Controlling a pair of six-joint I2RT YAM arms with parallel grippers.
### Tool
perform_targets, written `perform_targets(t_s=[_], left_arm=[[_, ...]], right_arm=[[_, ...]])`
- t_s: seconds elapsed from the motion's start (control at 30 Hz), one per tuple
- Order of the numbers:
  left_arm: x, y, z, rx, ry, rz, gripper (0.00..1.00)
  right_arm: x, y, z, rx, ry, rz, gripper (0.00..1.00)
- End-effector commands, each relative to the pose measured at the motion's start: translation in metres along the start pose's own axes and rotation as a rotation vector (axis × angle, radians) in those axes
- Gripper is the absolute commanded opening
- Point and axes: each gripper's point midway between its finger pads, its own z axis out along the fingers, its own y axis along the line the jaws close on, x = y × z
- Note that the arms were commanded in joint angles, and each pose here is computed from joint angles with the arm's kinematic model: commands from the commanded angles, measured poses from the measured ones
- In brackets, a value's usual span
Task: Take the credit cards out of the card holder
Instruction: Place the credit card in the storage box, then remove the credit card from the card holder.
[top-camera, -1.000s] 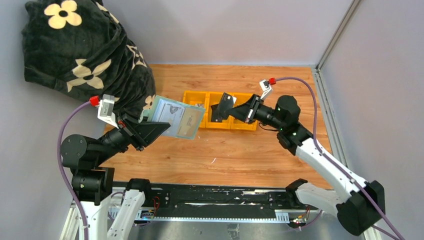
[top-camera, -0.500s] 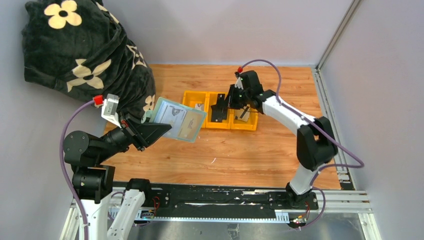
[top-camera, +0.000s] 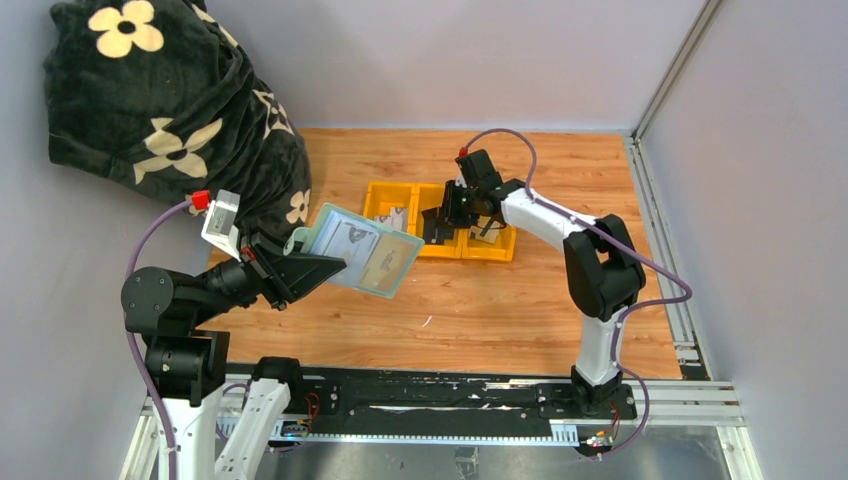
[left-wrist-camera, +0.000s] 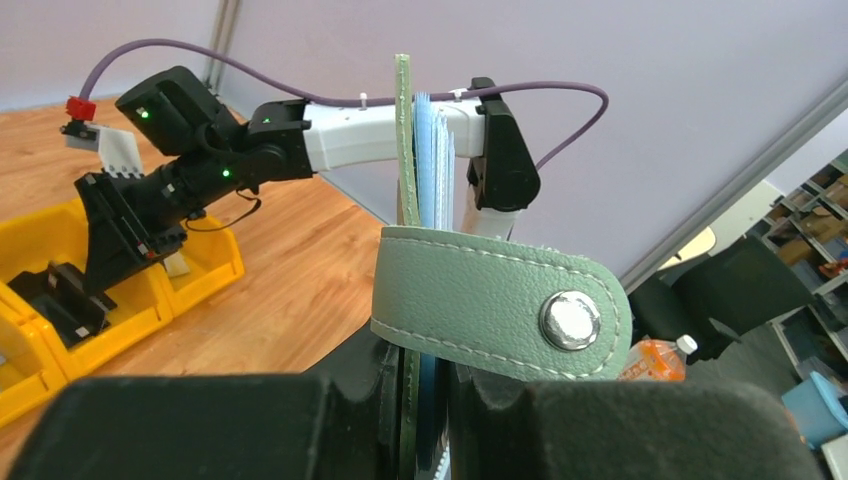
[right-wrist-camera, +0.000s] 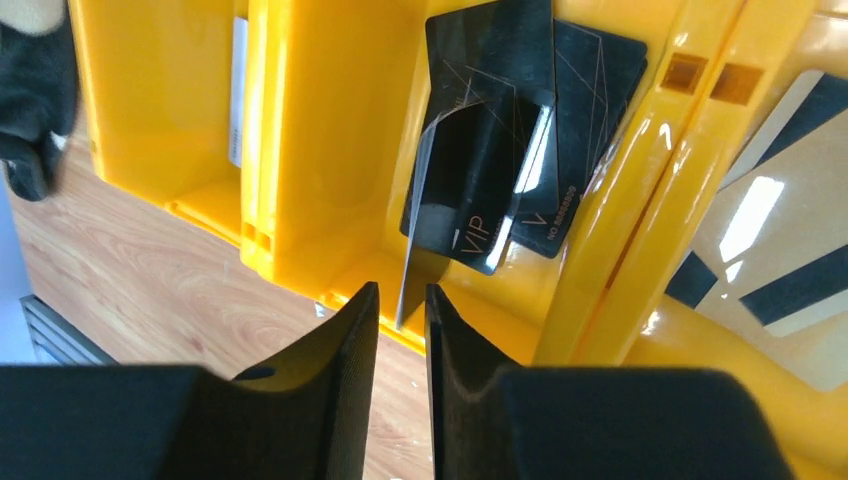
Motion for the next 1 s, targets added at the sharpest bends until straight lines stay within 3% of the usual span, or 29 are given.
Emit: perform_targets(t_s=[0.0, 0.1, 0.2, 0.43, 0.57, 0.73, 0.97], left_arm=[[-0.003, -0.012, 0.0, 0.052, 0.007, 0.021, 0.04], [-0.002, -0.014, -0.001, 0.059, 0.011, 0.028, 0.05], [-0.001, -0.014, -0.001, 0.063, 0.019, 0.032, 0.05], [0.004, -0.013, -0.002, 0.065, 0.036, 0.038, 0.04], [0.005, -0.01, -0.002, 0.059, 0.036, 0.048, 0.04], [0.004, -0.01, -0.002, 0.057, 0.035, 0.058, 0.04], [0.004, -0.011, -0.002, 0.063, 0.038, 0.047, 0.04]], right_arm=[[-0.018, 0.023, -0.03, -0.013, -0.081, -0.025, 0.36], [-0.032, 0.044, -0.063, -0.078, -0.174, -0.04, 0.59], [-0.044, 0.077, -0.112, -0.198, -0.273, -0.076, 0.72], [-0.04, 0.166, -0.26, -0.653, -0.474, -0.203, 0.77], [-0.016, 0.198, -0.324, -0.893, -0.513, -0.287, 0.79], [0.033, 0.23, -0.365, -1.122, -0.458, -0.4, 0.8], [0.08, 0.263, -0.371, -1.258, -0.378, -0.518, 0.82]])
